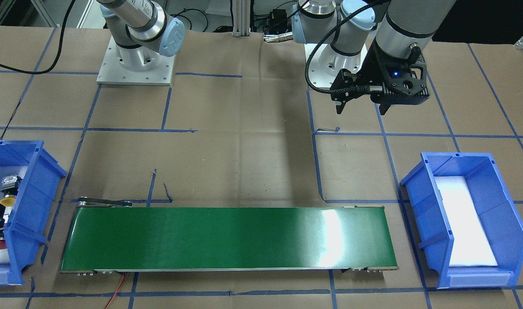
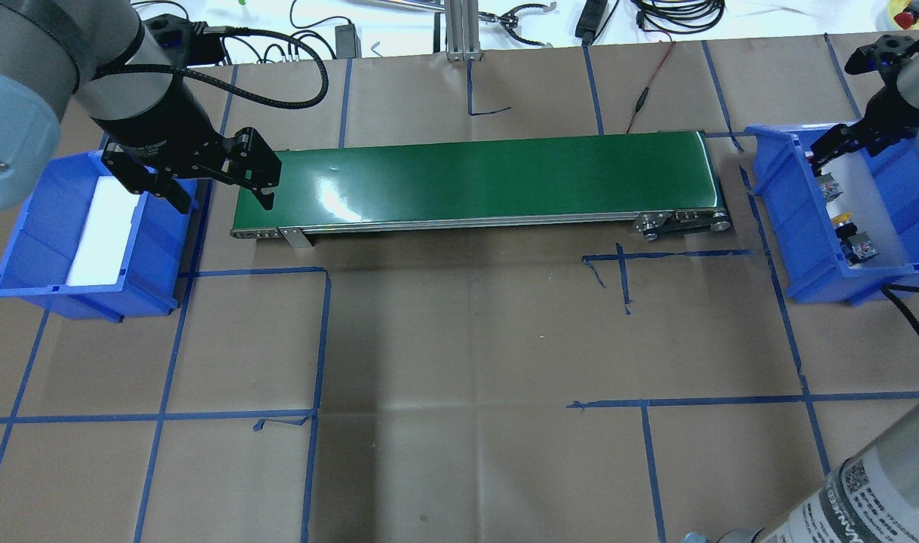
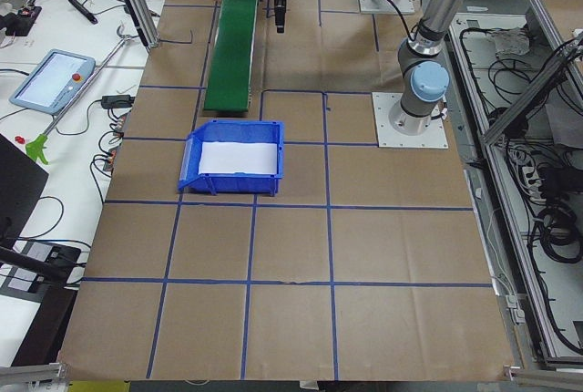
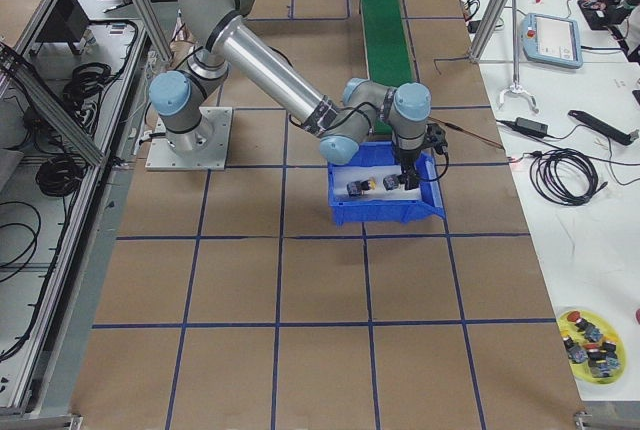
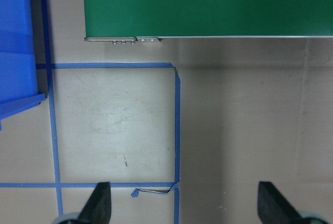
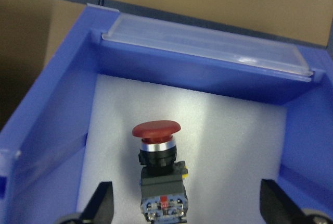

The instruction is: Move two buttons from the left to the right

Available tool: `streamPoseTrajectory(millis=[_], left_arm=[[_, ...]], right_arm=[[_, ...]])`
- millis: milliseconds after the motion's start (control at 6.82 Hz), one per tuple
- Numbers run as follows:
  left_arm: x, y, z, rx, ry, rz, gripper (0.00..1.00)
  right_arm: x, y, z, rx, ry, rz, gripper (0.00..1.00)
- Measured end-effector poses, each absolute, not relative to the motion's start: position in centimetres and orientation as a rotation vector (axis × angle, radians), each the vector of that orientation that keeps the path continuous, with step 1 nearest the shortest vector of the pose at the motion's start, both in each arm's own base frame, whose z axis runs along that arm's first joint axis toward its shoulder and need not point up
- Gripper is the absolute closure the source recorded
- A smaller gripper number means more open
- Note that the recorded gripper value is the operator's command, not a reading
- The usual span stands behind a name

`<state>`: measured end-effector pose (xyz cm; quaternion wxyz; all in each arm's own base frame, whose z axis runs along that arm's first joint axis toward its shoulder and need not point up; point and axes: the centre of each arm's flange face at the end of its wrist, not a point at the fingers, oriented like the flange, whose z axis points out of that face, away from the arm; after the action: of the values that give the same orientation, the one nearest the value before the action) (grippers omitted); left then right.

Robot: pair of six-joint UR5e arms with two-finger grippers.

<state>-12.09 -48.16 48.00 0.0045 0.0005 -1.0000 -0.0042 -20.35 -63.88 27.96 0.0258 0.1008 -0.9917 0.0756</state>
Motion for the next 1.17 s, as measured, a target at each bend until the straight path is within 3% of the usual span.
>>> streamPoseTrajectory(millis=[440, 733, 1173], left_arm=[[-12.1, -48.2, 47.9, 0.002, -3.133, -0.015, 0.0], [-12.1, -48.2, 47.9, 0.004, -3.133, -0.015, 0.0], [-12.1, -48.2, 47.9, 0.006, -3.133, -0.017, 0.0]], right_arm=[[-18.0, -61.0, 36.7, 0.325, -2.999, 0.334, 0.0], [-13.8, -57.8, 41.7, 0.287, -3.041, 0.279, 0.0], [-4.0, -53.2, 47.1, -0.015, -3.132, 0.143, 0.0]])
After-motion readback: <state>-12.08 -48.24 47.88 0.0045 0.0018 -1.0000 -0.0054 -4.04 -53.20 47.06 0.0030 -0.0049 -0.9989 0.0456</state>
